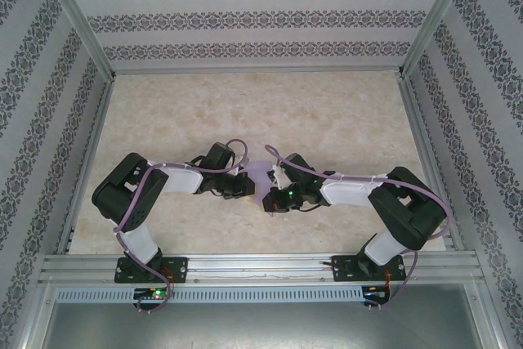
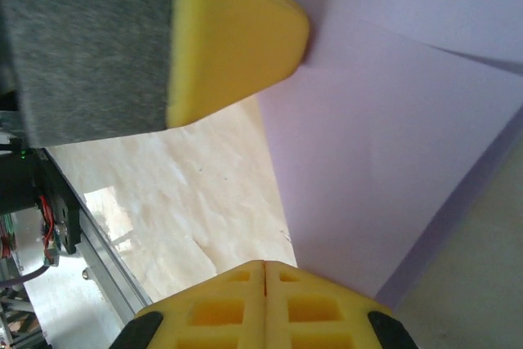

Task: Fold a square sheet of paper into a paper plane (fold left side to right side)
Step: Third fold the triangle at the center of the table.

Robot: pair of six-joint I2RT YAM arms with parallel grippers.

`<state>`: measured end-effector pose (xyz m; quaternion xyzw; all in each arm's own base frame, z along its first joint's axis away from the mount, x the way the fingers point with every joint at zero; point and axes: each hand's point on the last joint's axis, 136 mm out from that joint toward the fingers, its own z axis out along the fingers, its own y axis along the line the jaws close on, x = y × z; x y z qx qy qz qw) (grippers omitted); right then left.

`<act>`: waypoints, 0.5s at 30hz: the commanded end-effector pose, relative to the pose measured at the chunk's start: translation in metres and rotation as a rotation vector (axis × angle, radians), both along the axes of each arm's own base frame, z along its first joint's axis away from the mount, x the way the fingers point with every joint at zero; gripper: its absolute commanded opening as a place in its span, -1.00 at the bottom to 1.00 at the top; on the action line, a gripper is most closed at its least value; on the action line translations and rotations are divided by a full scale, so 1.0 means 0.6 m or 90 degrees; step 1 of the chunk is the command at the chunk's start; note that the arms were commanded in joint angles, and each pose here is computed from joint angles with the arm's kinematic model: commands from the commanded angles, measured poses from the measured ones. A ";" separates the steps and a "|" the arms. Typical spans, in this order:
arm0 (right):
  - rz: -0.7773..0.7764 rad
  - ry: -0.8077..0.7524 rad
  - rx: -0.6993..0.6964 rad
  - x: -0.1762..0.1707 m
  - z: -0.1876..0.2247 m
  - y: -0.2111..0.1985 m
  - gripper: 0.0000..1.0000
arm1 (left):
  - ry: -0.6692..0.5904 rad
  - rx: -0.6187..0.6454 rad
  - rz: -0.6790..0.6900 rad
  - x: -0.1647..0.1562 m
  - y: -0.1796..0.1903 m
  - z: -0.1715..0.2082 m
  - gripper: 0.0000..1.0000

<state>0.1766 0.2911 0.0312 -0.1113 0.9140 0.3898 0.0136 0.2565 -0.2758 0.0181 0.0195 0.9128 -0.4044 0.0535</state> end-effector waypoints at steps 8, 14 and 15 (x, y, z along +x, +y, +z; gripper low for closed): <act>-0.002 0.007 -0.030 -0.009 -0.024 -0.008 -0.96 | 0.027 0.080 0.000 -0.018 0.025 -0.059 -0.80; 0.000 0.011 -0.038 -0.009 -0.030 -0.010 -0.95 | 0.027 0.079 -0.002 -0.017 0.024 -0.058 -0.80; -0.001 0.012 -0.039 -0.009 -0.031 -0.011 -0.95 | 0.027 0.079 -0.002 -0.017 0.024 -0.058 -0.80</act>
